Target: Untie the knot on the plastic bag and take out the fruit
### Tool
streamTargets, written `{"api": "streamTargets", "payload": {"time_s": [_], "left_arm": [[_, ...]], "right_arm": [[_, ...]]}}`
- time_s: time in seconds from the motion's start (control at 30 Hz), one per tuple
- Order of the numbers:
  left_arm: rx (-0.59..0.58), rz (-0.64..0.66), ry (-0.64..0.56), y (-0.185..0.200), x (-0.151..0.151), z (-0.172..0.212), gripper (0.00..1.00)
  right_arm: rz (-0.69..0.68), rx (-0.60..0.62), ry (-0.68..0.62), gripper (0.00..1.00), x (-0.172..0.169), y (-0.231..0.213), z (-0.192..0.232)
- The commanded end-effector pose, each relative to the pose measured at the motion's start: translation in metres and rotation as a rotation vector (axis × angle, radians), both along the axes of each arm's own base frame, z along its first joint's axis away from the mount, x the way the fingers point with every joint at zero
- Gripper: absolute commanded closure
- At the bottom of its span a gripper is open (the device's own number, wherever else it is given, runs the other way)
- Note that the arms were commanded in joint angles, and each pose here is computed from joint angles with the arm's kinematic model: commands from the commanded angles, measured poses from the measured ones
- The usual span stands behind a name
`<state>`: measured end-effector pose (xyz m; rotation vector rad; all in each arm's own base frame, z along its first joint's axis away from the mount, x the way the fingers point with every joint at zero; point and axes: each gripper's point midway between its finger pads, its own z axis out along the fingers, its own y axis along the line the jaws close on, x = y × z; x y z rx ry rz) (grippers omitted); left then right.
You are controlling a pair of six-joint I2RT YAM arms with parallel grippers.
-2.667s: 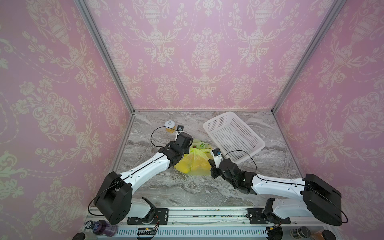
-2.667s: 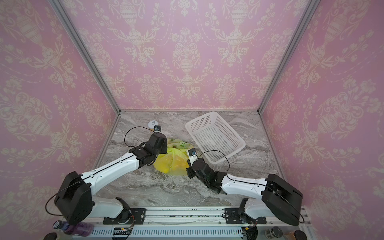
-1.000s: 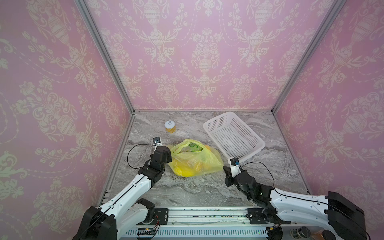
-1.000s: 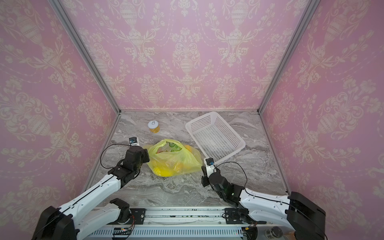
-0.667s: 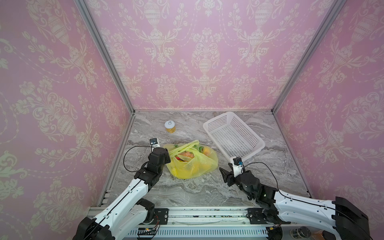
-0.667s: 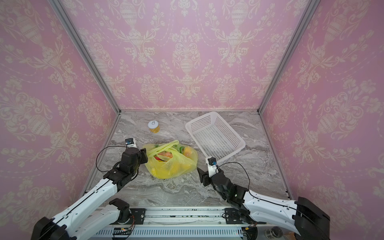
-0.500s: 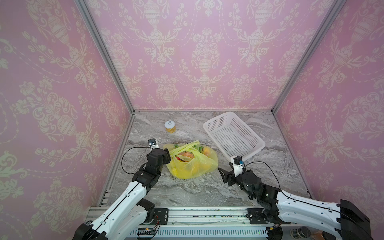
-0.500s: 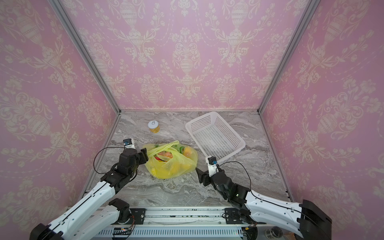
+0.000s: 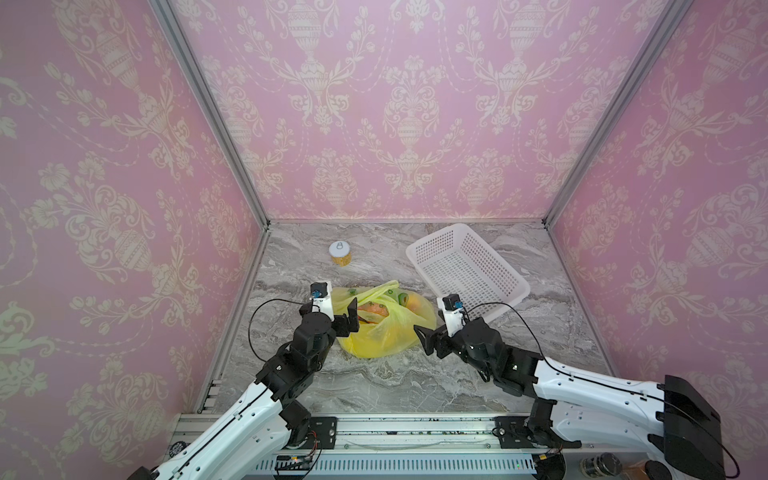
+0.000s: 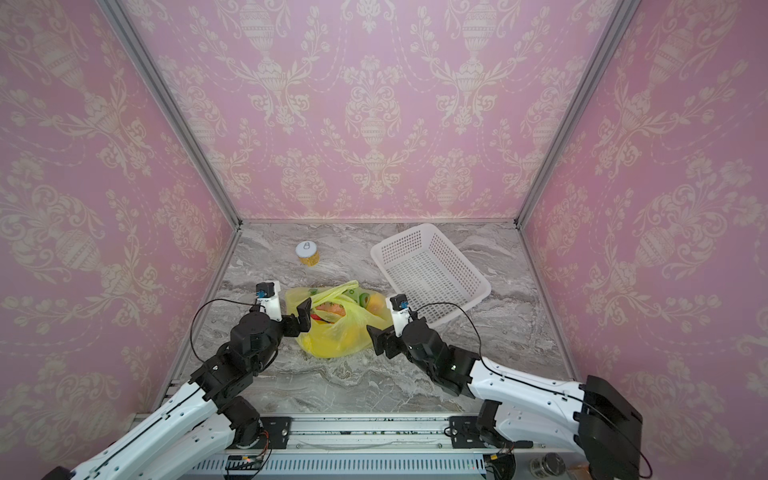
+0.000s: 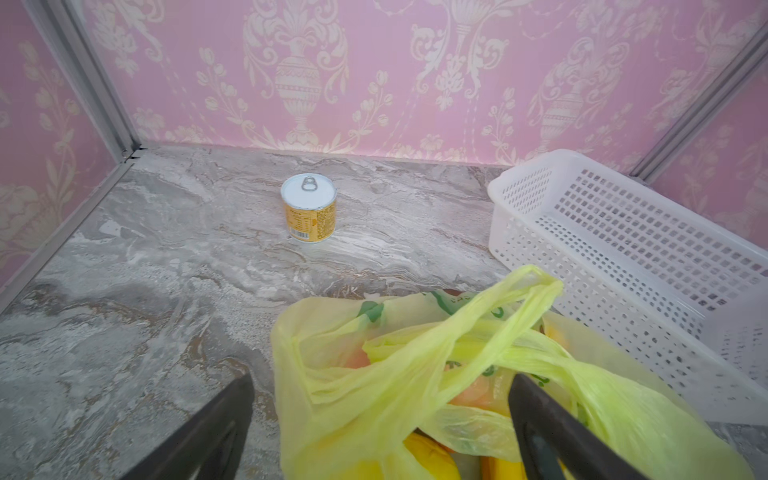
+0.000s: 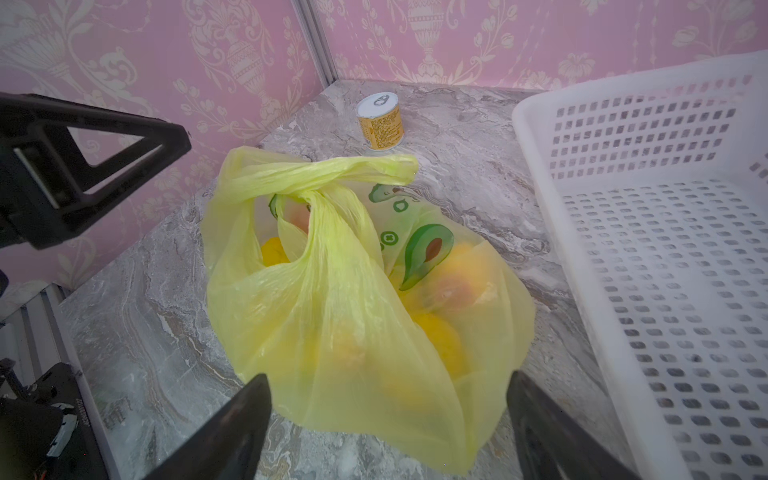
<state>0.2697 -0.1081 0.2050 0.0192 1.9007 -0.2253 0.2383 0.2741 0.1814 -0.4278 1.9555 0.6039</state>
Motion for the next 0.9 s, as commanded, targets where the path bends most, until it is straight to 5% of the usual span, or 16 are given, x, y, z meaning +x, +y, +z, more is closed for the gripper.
{"api": "streamTargets", "payload": {"time_s": [0.0, 0.33, 0.63, 0.87], "left_arm": [[0.128, -0.009, -0.015, -0.009, 0.006, 0.001, 0.00], [0.222, 0.038, 0.037, -0.011, 0.020, -0.012, 0.01], [0.197, 0.003, 0.005, -0.015, 0.017, -0.008, 0.01], [0.207, -0.037, 0.029, -0.029, 0.025, -0.012, 0.01]], "right_arm": [[0.065, -0.034, 0.042, 0.12, 0.005, 0.030, 0.001], [-0.006, -0.293, 0.146, 0.15, 0.052, 0.075, -0.042], [-0.060, -0.300, 0.133, 0.87, 0.061, 0.073, -0.040], [-0.082, -0.194, 0.108, 0.95, 0.050, 0.057, -0.026]]}}
